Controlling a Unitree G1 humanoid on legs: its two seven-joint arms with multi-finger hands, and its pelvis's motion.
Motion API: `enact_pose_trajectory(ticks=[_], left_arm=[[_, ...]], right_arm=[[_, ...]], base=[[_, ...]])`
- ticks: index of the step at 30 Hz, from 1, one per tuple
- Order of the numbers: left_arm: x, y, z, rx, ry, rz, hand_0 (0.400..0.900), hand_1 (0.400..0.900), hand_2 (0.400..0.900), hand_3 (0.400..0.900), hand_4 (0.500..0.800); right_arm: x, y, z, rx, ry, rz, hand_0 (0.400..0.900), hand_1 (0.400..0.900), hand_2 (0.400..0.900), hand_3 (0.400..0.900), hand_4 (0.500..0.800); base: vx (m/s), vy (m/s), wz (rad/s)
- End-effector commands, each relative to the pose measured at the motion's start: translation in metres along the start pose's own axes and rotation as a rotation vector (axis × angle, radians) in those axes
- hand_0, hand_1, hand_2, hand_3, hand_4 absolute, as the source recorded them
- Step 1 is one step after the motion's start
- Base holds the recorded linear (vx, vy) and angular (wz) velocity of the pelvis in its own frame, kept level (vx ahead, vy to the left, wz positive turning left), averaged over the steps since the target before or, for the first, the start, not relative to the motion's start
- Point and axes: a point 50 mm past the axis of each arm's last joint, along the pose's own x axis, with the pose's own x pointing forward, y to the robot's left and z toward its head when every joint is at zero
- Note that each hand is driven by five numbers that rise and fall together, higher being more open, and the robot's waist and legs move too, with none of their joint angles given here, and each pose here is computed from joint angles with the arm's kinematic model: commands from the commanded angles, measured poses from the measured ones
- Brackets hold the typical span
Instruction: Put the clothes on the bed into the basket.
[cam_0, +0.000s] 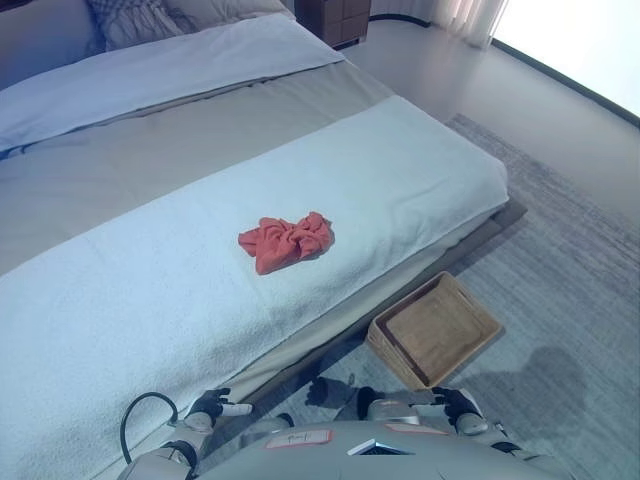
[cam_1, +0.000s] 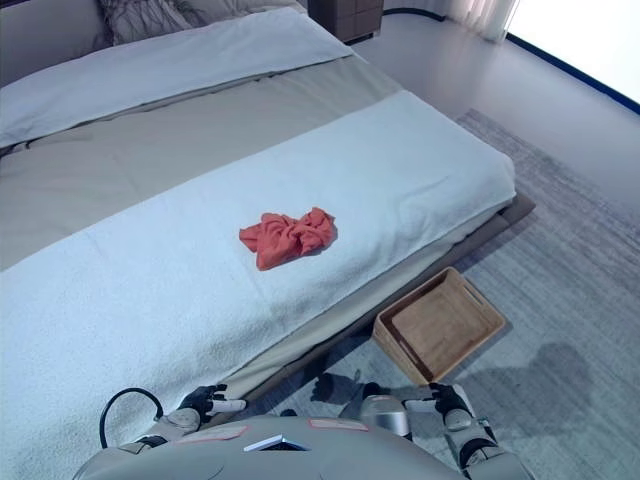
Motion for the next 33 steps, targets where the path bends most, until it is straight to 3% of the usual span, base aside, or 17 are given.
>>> enact_pose_trajectory(ticks=[1,14,21,28,33], left_arm=[[0.003,0.011,0.018,-0.010,-0.024,0.032,0.900,0.900,0.900,0.900,0.800],[0.003,0.020,0.018,-0.011,-0.018,0.074,0.900,0.900,0.900,0.900,0.800],[0.003,0.035,0.053,-0.054,-0.121,0.126,0.900,0.900,0.900,0.900,0.800],[0.003,0.028,0.018,-0.042,-0.008,0.120,0.900,0.900,0.900,0.900,0.800],[0.002,0.030,0.013,-0.020,0.011,0.120,0.900,0.900,0.900,0.900,0.800]], right_arm=[[0.004,-0.040,0.014,-0.048,0.004,-0.108,0.900,0.900,0.900,0.900,0.800],[0.005,-0.045,0.020,-0.026,-0.012,-0.126,0.900,0.900,0.900,0.900,0.800],[0.004,-0.073,0.043,-0.025,-0.080,-0.205,0.900,0.900,0.900,0.900,0.800],[0.003,-0.083,0.043,-0.017,-0.078,-0.233,0.900,0.900,0.900,0.900,0.800],[0.004,-0.077,0.036,-0.004,-0.054,-0.209,0.900,0.900,0.900,0.900,0.800]], base=[[0.000,0.000,0.00],[0.015,-0.029,0.02],[-0.044,-0.118,0.33],[0.276,0.148,-0.15],[0.323,0.321,-0.28]])
